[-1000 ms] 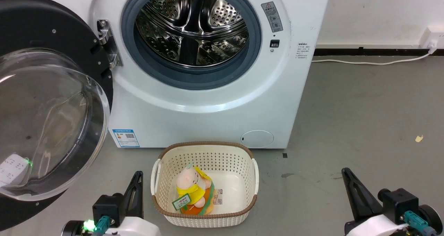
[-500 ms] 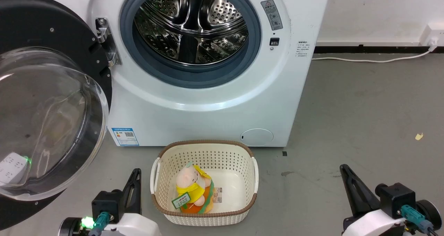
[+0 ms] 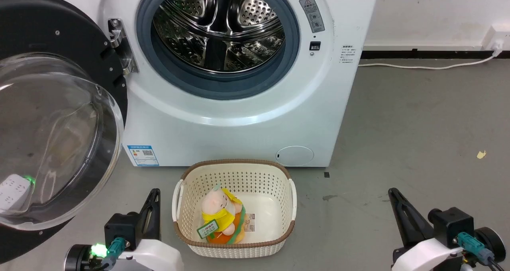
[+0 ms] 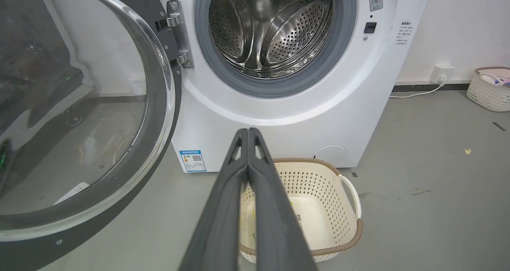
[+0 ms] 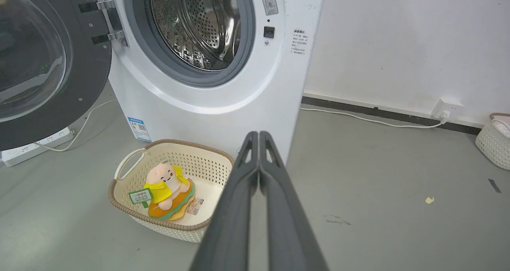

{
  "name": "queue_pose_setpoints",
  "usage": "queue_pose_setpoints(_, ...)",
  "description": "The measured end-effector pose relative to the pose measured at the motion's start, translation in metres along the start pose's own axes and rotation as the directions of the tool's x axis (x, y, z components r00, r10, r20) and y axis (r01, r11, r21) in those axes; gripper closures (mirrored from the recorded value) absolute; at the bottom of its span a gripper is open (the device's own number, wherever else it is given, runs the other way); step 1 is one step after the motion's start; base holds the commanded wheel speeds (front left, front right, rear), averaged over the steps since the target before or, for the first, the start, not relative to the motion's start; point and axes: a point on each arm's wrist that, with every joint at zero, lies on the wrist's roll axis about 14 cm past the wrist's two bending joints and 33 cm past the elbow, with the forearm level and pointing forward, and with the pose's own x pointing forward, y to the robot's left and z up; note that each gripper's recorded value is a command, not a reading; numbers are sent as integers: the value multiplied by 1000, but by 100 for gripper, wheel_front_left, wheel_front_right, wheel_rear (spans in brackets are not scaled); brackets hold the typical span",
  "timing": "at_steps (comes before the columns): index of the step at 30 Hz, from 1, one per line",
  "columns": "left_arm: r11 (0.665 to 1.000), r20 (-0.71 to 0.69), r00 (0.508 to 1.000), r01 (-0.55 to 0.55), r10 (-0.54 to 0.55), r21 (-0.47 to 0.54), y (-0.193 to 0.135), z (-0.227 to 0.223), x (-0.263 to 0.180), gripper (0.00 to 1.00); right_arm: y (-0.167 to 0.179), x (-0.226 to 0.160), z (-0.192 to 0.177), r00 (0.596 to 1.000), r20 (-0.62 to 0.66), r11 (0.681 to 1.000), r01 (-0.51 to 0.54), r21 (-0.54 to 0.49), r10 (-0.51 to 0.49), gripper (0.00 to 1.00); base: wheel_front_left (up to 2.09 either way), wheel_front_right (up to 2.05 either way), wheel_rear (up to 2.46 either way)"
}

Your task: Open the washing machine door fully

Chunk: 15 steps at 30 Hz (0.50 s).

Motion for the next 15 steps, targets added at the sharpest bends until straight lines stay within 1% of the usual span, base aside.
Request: queue_pose_setpoints(15,1000,-5,1000,-8,8,17,3,2,2,100,1,4,3,1000,-3,1000,-4,-8,4,100,0,0,0)
